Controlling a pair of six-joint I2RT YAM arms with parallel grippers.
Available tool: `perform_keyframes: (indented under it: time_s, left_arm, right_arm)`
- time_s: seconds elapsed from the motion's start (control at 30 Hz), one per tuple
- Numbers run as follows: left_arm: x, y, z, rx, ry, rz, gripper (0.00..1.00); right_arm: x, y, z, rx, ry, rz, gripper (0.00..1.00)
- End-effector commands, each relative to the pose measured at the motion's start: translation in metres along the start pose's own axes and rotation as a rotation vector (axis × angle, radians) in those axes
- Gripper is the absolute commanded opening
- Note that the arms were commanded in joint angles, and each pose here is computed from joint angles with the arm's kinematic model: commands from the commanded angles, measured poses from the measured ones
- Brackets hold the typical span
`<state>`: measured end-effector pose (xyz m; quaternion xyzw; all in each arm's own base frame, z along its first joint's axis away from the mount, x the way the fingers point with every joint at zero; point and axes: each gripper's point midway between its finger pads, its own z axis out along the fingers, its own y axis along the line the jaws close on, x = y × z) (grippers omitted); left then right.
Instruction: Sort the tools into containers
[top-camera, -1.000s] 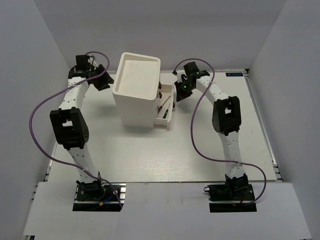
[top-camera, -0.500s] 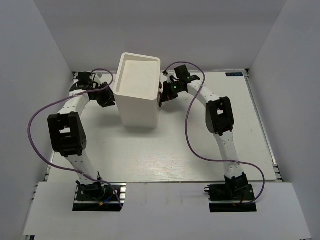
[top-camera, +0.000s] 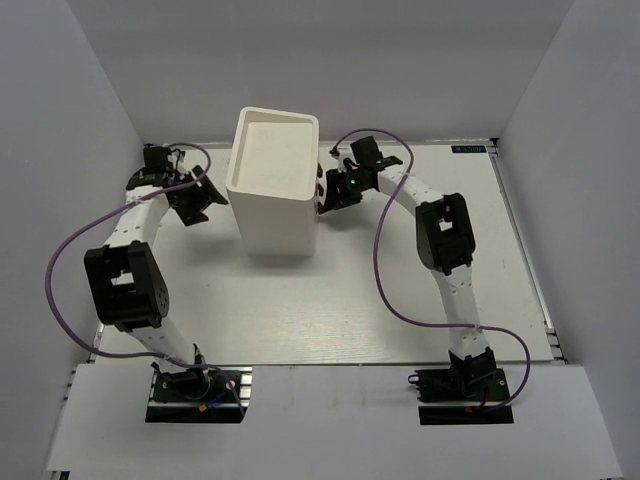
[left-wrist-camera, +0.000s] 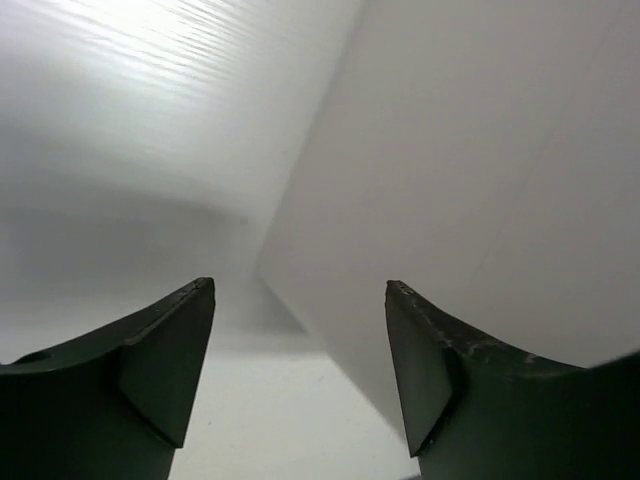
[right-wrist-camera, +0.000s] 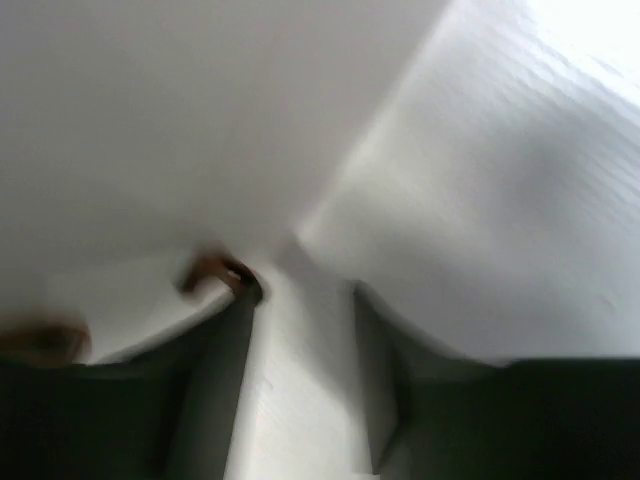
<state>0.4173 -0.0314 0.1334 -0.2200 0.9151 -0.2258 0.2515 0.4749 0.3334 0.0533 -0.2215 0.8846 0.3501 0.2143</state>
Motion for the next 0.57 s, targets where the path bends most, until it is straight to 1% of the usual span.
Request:
perform_keyframes:
  time_s: [0.0, 0.03, 0.07, 0.1, 0.13, 0.17, 0.2, 0.23, 0.27, 0.3, 0.33, 0.37, 0.4, 0.43, 0.47, 0.5, 0.53]
  left_arm:
    - [-0.037, 0.028, -0.066, -0.159, -0.226, -0.112, 0.80]
    - [-0.038, 0.038, -0.075, -0.203, -0.258, -0.123, 0.81]
    - [-0.044, 0.034, -0.092, -0.196, -0.308, -0.118, 0.83]
    - [-0.042, 0.032, -0.098, -0.195, -0.313, -0.107, 0.83]
    - [-0.043, 0.030, -0.105, -0.192, -0.326, -0.067, 0.83]
    - [-0.043, 0.024, -0.110, -0.164, -0.341, -0.032, 0.85]
    - [-0.041, 0.007, -0.121, -0.107, -0.371, 0.033, 0.89]
    - [-0.029, -0.016, -0.115, 0.030, -0.342, 0.139, 0.94]
    - [-0.022, -0.026, -0.118, 0.099, -0.333, 0.179, 0.98]
    - [-0.013, -0.039, -0.121, 0.164, -0.327, 0.229, 1.00]
    - [0.000, -0.051, -0.133, 0.238, -0.330, 0.283, 1.00]
    - [0.008, -0.058, -0.138, 0.263, -0.333, 0.334, 1.00]
    - [0.018, -0.064, -0.140, 0.297, -0.326, 0.354, 1.00]
    - [0.023, -0.072, -0.155, 0.315, -0.364, 0.399, 1.00]
    - [0.024, -0.071, -0.162, 0.301, -0.388, 0.423, 1.00]
    - [0.027, -0.072, -0.164, 0.299, -0.398, 0.441, 1.00]
    - [0.031, -0.068, -0.164, 0.285, -0.399, 0.436, 1.00]
  right_arm:
    - [-0.008, -0.006, -0.062, 0.210, -0.033, -0.194, 0.56]
    - [-0.014, -0.008, -0.096, 0.286, -0.069, -0.244, 0.67]
    - [-0.014, -0.011, -0.106, 0.307, -0.072, -0.288, 0.78]
    - [0.000, -0.019, -0.111, 0.327, -0.058, -0.279, 0.90]
    - [-0.018, -0.009, -0.153, 0.412, -0.143, -0.317, 0.90]
    - [0.012, -0.022, -0.149, 0.442, -0.089, -0.292, 0.90]
    - [0.008, -0.023, -0.160, 0.482, -0.123, -0.295, 0.90]
    - [0.005, -0.021, -0.180, 0.545, -0.155, -0.300, 0.90]
    - [0.015, -0.026, -0.193, 0.609, -0.147, -0.287, 0.90]
    - [0.018, -0.023, -0.209, 0.650, -0.149, -0.287, 0.90]
    - [0.024, -0.023, -0.215, 0.667, -0.135, -0.285, 0.90]
    - [0.033, -0.023, -0.225, 0.700, -0.131, -0.253, 0.90]
    - [0.033, -0.018, -0.235, 0.713, -0.157, -0.248, 0.90]
    - [0.042, -0.019, -0.238, 0.720, -0.154, -0.230, 0.90]
    - [0.041, -0.008, -0.256, 0.726, -0.219, -0.213, 0.90]
    - [0.050, -0.008, -0.256, 0.727, -0.218, -0.207, 0.90]
    - [0.045, -0.003, -0.260, 0.720, -0.264, -0.211, 0.90]
